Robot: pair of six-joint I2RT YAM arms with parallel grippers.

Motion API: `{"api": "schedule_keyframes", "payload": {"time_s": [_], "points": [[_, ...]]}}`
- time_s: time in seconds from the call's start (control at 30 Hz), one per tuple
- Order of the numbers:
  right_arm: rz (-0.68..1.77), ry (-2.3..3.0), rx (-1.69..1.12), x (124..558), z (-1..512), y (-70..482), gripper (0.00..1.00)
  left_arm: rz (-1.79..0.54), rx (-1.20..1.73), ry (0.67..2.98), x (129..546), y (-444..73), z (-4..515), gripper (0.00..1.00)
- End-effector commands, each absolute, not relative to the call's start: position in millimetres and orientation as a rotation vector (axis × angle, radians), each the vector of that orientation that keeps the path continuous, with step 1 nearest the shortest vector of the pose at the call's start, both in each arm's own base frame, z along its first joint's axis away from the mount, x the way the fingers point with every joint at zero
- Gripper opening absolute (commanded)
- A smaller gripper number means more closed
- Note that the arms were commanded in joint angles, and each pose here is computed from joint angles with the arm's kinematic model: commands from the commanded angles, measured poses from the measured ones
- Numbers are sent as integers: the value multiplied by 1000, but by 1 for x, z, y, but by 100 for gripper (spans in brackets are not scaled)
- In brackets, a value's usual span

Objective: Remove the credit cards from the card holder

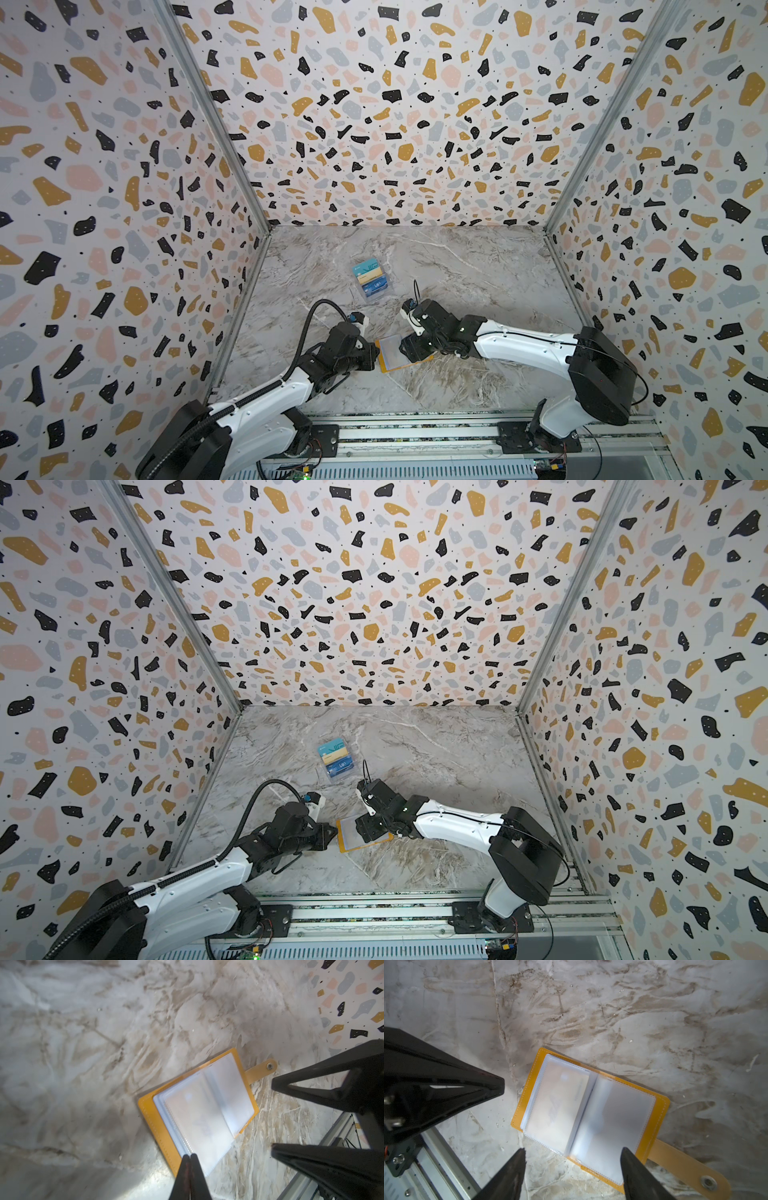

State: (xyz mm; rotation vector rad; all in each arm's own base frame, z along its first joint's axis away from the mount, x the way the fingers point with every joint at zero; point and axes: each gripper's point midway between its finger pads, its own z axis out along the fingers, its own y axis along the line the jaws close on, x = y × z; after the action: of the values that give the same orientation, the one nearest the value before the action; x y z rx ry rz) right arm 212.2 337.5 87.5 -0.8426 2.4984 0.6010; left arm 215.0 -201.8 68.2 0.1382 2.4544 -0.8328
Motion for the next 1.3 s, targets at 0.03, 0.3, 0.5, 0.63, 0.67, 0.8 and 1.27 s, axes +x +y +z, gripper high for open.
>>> {"api": "schedule_keyframes", "payload": {"time_s": [0.03, 0.3, 0.5, 0.63, 0.67, 0.8, 1.27], "points": [[634, 2464, -834, 217, 98, 349, 74, -865, 165, 2476, 216, -211, 66, 0], [664, 2458, -789, 221, 92, 356, 78, -864, 166, 2486, 221, -215, 57, 0], [654, 2457, -810, 219, 85, 364, 77, -902, 178, 2494, 220, -221, 46, 0], [636, 2458, -846, 217, 79, 370, 77, -871, 174, 2526, 217, -217, 35, 0], [629, 2460, -850, 216, 77, 370, 77, -864, 169, 2530, 216, -216, 33, 0], [612, 2470, -868, 214, 69, 374, 77, -844, 150, 2544, 213, -210, 27, 0], [522, 2485, -891, 215, 49, 379, 77, -820, 127, 2565, 204, -201, 15, 0]]}}
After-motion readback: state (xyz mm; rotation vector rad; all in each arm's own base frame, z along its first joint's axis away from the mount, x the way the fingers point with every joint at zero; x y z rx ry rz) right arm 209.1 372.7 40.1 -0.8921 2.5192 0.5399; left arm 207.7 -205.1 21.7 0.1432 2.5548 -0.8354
